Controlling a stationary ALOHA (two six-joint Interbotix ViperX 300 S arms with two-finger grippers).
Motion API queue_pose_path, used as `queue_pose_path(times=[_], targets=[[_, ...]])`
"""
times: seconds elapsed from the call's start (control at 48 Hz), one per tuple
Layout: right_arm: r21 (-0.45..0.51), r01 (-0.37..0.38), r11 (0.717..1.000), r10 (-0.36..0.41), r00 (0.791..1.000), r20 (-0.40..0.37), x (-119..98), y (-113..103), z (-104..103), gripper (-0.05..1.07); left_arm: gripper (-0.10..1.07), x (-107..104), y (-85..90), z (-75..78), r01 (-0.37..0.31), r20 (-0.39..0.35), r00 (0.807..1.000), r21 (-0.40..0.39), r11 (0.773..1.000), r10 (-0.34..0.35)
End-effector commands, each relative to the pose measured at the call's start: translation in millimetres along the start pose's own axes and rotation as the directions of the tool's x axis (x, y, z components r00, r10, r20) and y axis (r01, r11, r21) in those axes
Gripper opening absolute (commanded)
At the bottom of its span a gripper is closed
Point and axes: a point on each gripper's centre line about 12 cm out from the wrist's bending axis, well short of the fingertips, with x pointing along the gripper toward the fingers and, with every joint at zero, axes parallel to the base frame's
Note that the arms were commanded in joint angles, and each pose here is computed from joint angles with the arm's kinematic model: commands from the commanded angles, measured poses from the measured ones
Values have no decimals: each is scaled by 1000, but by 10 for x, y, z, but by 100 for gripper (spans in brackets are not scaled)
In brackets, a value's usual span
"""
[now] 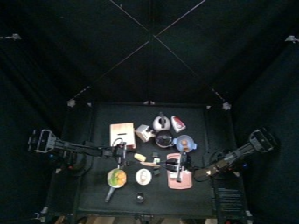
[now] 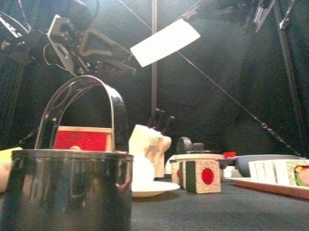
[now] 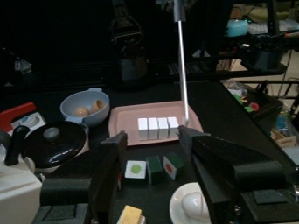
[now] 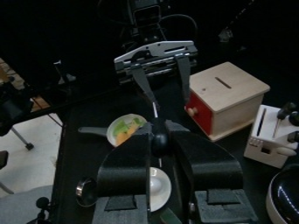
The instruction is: Grab cleaver with other hand
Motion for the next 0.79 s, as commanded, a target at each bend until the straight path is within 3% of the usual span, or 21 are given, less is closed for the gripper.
queue_pose_path(times=[0.0,0.167,0.479,0.771], targets=[[11,1,1000,-2,999,33,-57,-25,95,38,88,80,-18,139,9,46,999,9,1000,-10],[15,2,1000,-3,999,40,-102,-62,99,38,88,129,-68,157,27,51,998,11,1000,-27],[14,3,1000,-4,999,42,-106,-68,109,38,87,257,-92,236,27,162,986,-30,999,-22],[18,-1,1000,0,998,59,-150,-93,153,38,86,300,-73,240,11,165,986,-97,995,5]])
